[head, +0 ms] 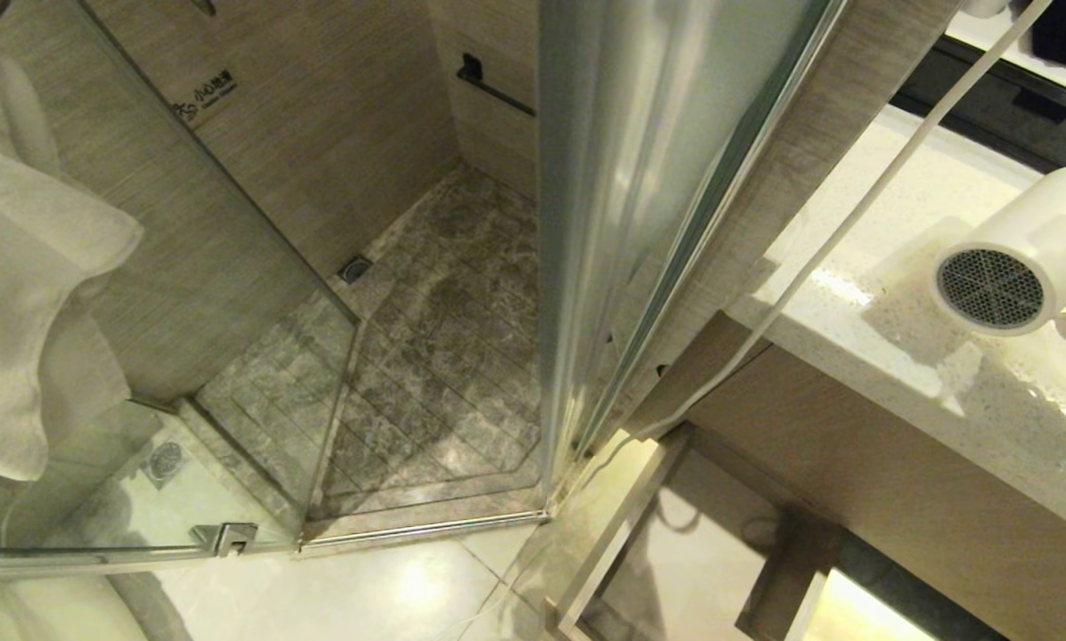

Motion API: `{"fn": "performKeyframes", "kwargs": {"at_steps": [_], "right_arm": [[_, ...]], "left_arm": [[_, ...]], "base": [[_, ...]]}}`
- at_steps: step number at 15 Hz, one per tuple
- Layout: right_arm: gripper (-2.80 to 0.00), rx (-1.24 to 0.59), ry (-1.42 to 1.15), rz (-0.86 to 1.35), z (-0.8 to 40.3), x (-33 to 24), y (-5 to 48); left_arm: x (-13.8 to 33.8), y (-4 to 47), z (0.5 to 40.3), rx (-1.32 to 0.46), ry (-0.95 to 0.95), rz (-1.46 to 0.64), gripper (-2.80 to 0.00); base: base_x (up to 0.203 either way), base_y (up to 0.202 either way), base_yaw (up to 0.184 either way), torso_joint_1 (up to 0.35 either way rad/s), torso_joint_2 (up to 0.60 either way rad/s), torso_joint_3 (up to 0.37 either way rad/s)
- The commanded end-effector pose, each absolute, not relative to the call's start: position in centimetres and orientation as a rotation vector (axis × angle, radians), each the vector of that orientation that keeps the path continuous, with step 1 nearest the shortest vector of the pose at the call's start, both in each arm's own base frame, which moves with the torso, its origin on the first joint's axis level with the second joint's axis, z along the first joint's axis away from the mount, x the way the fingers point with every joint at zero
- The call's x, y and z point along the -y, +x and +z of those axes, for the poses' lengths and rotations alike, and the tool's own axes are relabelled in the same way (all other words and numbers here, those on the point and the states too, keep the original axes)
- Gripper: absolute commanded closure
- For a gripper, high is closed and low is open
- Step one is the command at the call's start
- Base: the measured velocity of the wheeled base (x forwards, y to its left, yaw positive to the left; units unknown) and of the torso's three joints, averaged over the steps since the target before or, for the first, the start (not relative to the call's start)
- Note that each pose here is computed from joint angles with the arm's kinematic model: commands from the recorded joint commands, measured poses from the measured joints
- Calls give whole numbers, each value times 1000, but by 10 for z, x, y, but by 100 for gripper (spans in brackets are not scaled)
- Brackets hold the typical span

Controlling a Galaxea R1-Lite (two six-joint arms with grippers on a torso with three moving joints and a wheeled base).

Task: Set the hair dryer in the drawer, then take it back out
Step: Pick up the hairdryer

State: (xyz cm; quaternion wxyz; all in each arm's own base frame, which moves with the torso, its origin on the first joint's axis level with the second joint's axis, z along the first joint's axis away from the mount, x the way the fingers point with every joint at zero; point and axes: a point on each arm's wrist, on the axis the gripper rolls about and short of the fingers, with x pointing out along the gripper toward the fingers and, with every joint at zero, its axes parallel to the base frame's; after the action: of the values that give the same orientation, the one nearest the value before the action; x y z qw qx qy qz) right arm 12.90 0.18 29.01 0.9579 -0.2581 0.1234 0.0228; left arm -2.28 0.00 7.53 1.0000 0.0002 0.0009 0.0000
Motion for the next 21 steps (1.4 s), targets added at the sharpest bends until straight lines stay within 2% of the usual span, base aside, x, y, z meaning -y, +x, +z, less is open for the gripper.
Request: {"fn": "performKeyframes", "kwargs": {"at_steps": [1, 21], "right_arm": [[0, -227, -525, 29, 292, 0, 118], [0, -179, -443, -25, 294, 3, 95]], "left_arm": [[0, -23, 75, -2, 0, 0, 0], [0, -23, 75, -1, 0, 0, 0]], "base": [[0, 0, 0, 0, 0, 0], [0, 0, 0, 0, 0, 0]]}}
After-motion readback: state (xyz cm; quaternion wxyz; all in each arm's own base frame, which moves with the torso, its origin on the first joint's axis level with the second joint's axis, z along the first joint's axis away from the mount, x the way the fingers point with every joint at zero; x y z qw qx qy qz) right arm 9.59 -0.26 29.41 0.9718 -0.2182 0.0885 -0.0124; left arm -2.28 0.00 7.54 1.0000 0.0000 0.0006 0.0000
